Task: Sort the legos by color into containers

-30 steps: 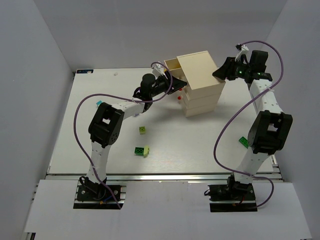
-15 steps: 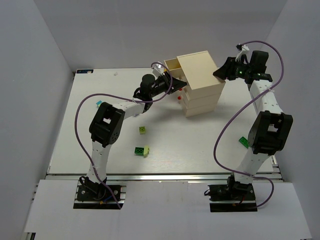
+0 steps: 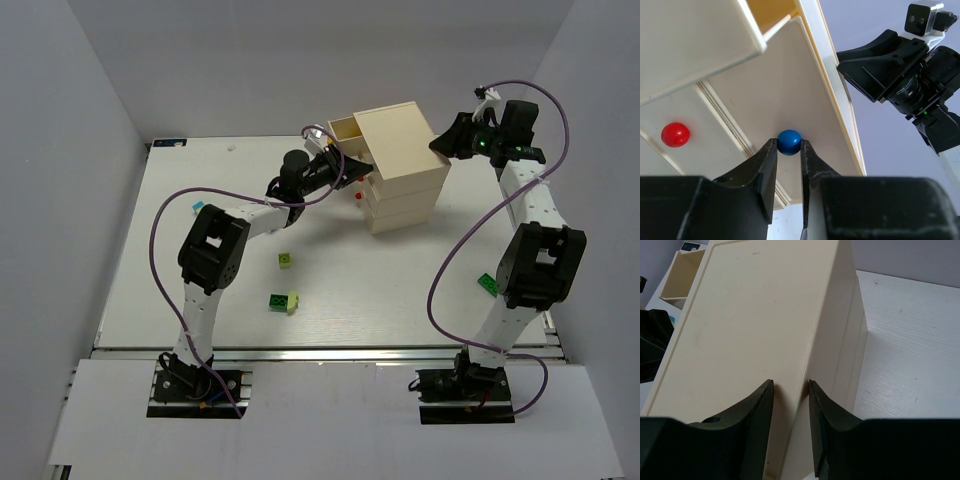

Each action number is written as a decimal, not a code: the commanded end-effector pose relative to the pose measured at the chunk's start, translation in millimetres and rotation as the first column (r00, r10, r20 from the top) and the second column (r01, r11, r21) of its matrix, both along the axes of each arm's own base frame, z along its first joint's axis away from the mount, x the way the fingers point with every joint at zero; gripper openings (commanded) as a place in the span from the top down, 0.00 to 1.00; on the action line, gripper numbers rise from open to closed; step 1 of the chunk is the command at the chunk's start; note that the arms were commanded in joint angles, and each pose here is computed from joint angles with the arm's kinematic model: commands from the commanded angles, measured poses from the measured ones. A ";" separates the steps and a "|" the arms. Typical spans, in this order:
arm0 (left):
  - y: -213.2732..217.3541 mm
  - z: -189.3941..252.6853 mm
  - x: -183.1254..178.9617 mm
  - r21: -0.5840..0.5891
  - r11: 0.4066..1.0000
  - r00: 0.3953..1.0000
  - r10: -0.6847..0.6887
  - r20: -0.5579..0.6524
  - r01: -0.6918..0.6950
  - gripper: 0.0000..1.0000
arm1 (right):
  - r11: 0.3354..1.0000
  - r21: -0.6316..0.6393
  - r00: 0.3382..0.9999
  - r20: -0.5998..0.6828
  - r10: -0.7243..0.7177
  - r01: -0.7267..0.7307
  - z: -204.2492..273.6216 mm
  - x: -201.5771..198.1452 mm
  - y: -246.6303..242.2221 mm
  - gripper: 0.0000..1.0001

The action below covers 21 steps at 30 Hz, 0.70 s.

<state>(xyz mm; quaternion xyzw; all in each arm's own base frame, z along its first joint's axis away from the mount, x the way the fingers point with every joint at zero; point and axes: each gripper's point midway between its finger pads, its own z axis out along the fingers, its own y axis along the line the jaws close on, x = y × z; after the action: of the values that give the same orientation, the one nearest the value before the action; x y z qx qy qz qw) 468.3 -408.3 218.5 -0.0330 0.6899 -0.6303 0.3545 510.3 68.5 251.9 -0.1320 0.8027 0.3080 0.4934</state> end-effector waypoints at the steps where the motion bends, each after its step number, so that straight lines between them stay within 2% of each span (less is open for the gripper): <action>1: 5.9 15.4 -11.6 0.024 1.000 0.999 -0.019 0.026 0.019 1.00 | 0.997 -0.062 0.979 -0.195 -0.056 0.044 -61.5 -11.9 -5.1 0.62; 21: 33.5 17.4 -5.1 0.080 0.997 0.999 0.018 0.043 -0.022 1.00 | 0.982 -0.141 0.956 -0.245 -0.160 0.128 -87.8 -1.9 -28.6 0.64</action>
<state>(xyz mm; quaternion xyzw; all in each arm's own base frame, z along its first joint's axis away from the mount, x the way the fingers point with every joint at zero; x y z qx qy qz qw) 467.3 -396.0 217.8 -0.0231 0.7025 -0.6082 0.3690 521.7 64.0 253.3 -0.1187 0.8091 0.2802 0.5027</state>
